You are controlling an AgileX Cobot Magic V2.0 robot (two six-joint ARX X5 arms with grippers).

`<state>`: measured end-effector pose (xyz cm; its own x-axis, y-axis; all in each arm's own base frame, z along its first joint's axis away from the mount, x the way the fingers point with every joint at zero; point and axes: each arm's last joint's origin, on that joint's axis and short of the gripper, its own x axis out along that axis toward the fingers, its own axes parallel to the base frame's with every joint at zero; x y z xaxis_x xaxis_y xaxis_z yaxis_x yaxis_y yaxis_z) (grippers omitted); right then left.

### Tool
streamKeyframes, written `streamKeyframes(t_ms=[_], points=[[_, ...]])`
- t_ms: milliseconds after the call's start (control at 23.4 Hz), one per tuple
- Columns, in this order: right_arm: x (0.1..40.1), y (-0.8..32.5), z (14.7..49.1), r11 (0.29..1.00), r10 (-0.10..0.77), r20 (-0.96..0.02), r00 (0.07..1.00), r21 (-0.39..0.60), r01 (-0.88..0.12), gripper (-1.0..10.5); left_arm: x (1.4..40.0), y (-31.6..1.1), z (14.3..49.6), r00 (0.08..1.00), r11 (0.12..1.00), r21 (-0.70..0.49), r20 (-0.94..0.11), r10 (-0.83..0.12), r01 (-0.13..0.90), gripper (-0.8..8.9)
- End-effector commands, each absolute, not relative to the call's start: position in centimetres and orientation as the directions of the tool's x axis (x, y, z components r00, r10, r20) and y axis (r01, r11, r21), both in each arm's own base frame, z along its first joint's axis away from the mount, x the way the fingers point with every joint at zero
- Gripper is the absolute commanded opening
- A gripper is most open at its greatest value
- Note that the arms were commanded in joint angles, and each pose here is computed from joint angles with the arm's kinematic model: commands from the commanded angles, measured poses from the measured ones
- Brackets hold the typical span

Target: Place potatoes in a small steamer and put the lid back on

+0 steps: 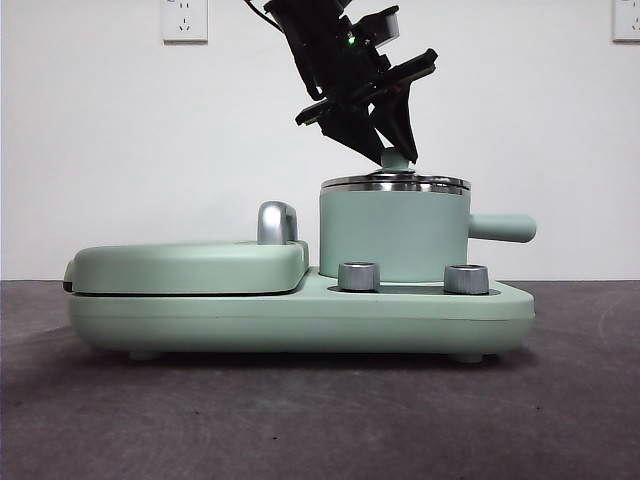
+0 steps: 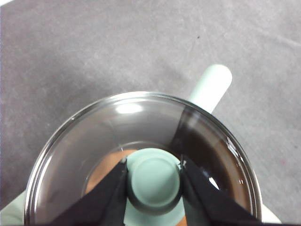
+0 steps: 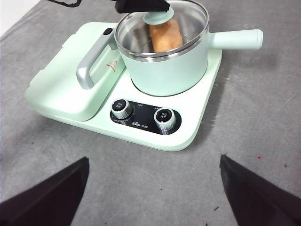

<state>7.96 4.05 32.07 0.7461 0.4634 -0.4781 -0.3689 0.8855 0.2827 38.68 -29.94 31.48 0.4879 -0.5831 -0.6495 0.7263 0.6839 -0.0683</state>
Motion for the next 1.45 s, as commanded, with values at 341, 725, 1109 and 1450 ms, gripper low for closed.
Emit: streamKeyframes(t_ms=[341, 725, 1109, 1450], points=[[8.0, 4.1, 32.4, 0.88, 0.471, -0.453, 0.756, 0.295, -0.372, 4.4, 38.5, -30.3, 30.6, 0.44, 0.68, -0.079, -0.707, -0.554, 0.729, 2.29], [8.0, 4.2, 32.4, 0.877, 0.477, -0.454, 0.753, 0.296, -0.377, 4.4, 34.4, -26.4, 37.0, 0.392, 0.688, -0.159, -0.723, -0.57, 0.708, 6.51], [7.9, 4.4, 32.4, 0.827, 0.562, -0.454, 0.691, 0.318, -0.464, 4.4, 19.8, -12.1, 41.3, 0.491, 0.719, -0.135, -0.645, -0.586, 0.682, 4.87], [7.8, 4.5, 32.4, 0.805, 0.593, -0.452, 0.666, 0.332, -0.492, 0.4, 12.8, -8.0, 35.7, 0.61, 0.741, -0.139, -0.479, -0.631, 0.657, 0.03]])
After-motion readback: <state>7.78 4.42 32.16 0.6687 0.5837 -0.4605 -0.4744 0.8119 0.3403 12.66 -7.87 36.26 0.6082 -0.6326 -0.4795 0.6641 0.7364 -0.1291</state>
